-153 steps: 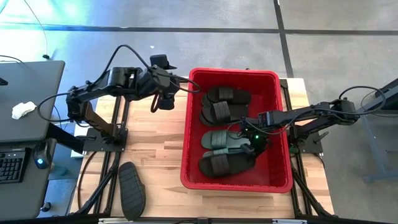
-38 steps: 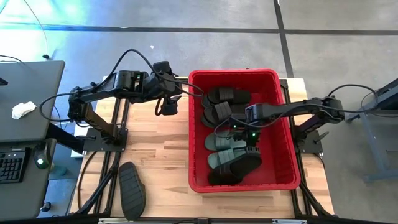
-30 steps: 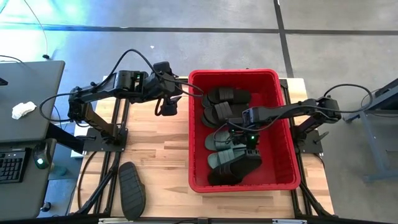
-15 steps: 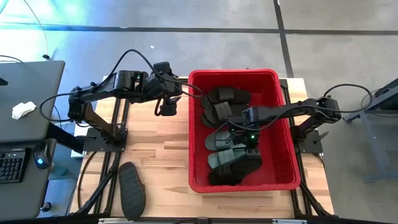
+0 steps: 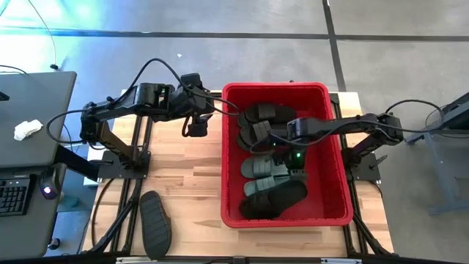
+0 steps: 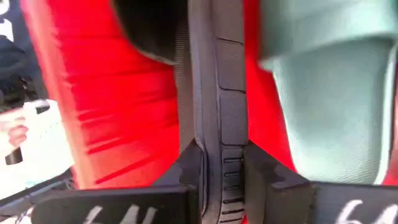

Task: Pick and place slides into bin
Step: Put the black slide into the red container

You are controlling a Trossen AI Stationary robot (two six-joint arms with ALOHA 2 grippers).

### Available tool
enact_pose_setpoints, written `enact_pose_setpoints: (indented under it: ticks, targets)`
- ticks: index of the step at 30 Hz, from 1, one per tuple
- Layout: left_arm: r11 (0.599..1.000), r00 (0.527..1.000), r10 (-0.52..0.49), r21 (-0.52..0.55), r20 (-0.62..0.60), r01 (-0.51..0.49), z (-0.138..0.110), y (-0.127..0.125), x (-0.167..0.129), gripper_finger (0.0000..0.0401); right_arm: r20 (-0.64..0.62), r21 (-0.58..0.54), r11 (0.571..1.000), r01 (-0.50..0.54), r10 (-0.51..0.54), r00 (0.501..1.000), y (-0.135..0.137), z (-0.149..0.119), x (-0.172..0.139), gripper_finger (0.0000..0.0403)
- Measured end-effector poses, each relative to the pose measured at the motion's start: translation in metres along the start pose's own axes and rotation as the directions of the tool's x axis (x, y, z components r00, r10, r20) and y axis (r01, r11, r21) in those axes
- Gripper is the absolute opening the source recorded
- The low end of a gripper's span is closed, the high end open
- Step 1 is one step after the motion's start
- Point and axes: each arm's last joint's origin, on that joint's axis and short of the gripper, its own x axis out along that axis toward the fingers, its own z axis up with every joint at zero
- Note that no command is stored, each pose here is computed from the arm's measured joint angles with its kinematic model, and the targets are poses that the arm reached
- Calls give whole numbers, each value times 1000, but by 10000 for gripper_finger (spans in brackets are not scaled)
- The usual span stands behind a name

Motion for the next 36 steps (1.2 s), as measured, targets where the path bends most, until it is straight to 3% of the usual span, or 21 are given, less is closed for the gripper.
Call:
enact_pose_setpoints:
  ticks: [4, 9, 13, 22, 31, 36]
  targets:
    - [1000, 1000, 0, 1, -2, 0, 0, 0, 0, 353, 77, -5, 1000, 4, -4, 997, 4, 5, -21, 38]
    - [1000, 1000, -1, 3, -4, 1, 0, 0, 0, 353, 122, 95, 994, 47, -59, 991, -4, 7, -33, 38]
    - [1000, 1000, -4, 9, -14, 4, -1, -1, 0, 353, 86, 204, 975, 85, -104, 991, -14, 0, -33, 38]
    - [1000, 1000, -6, 14, -22, 7, -2, -1, 0, 353, 28, 294, 952, 87, -99, 995, -29, -10, -21, 38]
    - [999, 996, -21, 45, -85, 25, -8, -16, 21, 353, -26, 426, 896, 124, -125, 992, -40, -20, -8, 38]
    - [999, 996, -15, 44, -84, 19, -8, -18, 25, 353, -38, 481, 865, 145, -145, 989, -42, -21, -7, 76]
